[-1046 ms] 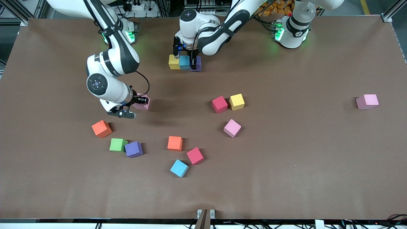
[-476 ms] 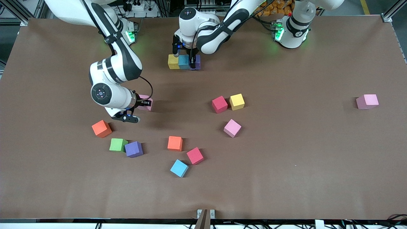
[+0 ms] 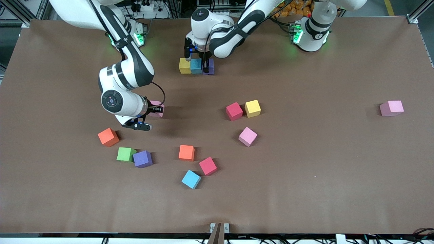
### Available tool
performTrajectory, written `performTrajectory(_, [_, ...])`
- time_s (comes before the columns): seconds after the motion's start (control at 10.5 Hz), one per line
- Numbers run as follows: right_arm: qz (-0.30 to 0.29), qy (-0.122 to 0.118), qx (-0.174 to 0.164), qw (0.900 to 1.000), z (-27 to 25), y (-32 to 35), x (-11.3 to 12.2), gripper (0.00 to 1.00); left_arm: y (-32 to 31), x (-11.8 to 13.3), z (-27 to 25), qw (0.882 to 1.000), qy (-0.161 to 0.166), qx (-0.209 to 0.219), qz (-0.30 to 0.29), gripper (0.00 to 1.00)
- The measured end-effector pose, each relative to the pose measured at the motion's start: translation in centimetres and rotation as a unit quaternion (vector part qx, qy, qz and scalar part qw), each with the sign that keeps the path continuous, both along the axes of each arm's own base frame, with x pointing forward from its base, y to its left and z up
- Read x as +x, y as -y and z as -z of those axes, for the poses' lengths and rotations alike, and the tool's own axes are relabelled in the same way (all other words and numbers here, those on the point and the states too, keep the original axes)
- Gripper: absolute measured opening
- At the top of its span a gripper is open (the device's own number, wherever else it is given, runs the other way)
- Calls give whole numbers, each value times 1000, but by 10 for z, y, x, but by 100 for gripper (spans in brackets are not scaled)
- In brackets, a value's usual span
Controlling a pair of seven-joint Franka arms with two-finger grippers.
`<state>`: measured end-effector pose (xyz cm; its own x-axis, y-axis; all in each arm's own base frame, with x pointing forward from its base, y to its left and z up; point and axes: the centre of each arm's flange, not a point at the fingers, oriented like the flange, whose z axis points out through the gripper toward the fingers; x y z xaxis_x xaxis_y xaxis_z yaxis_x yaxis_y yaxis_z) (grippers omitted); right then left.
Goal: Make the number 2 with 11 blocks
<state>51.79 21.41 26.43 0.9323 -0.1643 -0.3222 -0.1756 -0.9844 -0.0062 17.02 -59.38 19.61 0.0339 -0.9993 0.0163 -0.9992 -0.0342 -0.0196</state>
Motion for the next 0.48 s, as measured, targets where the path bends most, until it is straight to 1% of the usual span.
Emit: performTrajectory(0.48, [0, 0, 0, 1000, 0, 0, 0, 56, 1, -1, -1, 1000, 3, -1, 4, 56])
